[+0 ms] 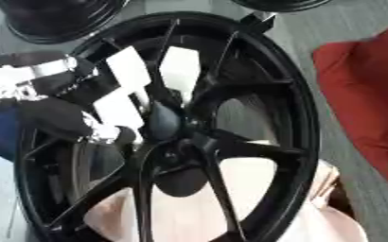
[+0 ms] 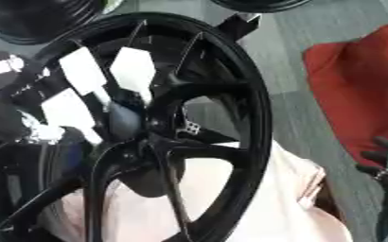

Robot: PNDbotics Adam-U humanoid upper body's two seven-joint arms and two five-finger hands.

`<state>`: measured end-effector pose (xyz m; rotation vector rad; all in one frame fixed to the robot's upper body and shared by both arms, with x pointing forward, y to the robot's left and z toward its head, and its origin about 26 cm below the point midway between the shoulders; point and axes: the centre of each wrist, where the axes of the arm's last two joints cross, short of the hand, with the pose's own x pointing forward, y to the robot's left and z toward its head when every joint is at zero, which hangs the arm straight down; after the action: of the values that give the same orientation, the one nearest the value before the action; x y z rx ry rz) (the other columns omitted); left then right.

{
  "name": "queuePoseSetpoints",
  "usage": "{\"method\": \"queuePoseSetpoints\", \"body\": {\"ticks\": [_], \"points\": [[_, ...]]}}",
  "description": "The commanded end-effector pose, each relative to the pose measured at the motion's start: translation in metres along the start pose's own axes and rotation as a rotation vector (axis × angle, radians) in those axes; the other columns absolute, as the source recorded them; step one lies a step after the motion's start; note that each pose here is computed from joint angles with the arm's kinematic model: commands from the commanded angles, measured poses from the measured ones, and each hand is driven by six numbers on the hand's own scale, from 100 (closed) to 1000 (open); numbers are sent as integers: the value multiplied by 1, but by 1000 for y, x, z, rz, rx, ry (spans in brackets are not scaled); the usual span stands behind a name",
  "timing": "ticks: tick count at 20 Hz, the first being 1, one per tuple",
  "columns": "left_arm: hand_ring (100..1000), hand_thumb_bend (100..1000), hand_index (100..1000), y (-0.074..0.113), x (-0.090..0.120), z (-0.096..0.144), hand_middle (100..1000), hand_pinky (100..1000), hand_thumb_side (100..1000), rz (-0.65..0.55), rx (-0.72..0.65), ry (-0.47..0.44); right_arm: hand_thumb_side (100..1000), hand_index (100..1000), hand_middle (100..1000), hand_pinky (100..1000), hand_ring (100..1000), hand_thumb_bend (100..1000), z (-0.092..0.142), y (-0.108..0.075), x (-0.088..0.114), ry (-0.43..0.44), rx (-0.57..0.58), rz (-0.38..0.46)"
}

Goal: Pull the pin out of the wheel hub.

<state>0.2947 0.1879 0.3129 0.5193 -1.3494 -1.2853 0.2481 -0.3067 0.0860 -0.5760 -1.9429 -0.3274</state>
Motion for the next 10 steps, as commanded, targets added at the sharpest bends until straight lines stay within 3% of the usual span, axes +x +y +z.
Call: {"method": "queuePoseSetpoints", "body": {"ticks": [1,10], "points": [[519,529,663,6,5,5,513,663,260,-24,11,3,899,717,766,593,690,100,-1,-1,2,-11,5,0],[481,460,620,7,6,5,473,639,274,-53,13,-20,900,718,766,593,690,100,-1,-1,2,-9,8,-1]]}}
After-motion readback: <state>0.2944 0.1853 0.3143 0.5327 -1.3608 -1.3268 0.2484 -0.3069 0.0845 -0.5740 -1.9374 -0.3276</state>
